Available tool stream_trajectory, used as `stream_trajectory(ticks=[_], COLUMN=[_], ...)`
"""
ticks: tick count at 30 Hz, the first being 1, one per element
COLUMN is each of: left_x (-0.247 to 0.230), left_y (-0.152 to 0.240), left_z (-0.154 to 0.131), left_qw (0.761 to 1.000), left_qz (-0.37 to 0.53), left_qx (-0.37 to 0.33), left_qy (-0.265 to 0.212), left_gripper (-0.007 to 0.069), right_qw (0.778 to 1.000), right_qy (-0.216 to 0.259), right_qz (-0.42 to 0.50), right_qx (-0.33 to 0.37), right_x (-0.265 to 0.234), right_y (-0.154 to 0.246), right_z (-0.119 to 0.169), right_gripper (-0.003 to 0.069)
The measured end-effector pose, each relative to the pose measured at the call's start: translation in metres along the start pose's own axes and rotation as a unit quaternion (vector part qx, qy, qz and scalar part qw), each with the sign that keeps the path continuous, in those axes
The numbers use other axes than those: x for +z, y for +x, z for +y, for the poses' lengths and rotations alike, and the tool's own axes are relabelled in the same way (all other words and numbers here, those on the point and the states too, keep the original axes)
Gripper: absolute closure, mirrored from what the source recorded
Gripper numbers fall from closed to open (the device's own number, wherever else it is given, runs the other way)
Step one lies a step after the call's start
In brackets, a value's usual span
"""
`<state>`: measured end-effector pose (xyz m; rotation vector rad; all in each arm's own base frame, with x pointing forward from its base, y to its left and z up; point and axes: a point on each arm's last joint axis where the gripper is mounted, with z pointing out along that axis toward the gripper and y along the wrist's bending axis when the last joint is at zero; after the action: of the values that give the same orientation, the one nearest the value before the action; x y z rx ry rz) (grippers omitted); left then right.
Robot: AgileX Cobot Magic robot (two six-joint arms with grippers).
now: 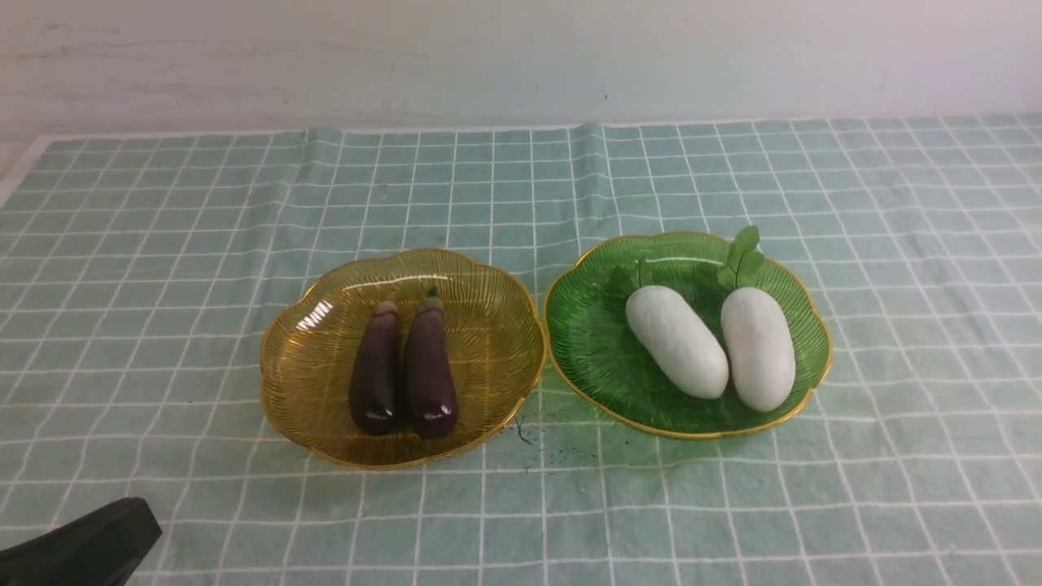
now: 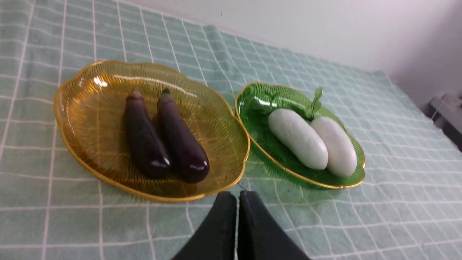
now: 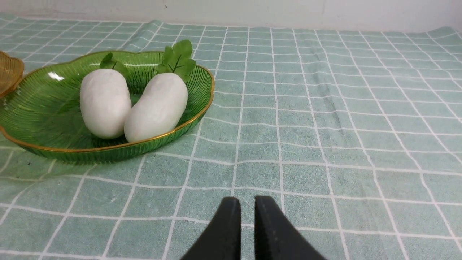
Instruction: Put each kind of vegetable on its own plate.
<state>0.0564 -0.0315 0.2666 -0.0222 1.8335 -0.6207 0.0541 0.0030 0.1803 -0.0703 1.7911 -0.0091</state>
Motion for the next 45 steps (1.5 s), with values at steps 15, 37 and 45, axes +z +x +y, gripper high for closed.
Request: stream_trajectory(ticks=[15,37,45], left_x=[0.0,0.005,0.006], left_y=[0.0,0.074,0.077], left_z=[0.0,0.059,0.063], left_qw=[1.0,0.965,0.961], left_qz=[-0.001,0.012,0.011], left_qx=[-0.002,0.195,0.203], left_qy=[0.001,-0.173,-0.186], left_gripper=[0.0633,0.0633,0.0633], right_qw=[1.0,1.0,1.0], right_qy=[0.0,0.0,0.0], right_qz=[0.0,-0.001,-0.001], right_qx=[0.001,0.002,0.002], right_x=[0.0,0.0,0.0], right_y=[0.0,0.0,0.0], right_z=[0.0,0.0,0.0], right_gripper=[0.0604,0.0604,0.0604])
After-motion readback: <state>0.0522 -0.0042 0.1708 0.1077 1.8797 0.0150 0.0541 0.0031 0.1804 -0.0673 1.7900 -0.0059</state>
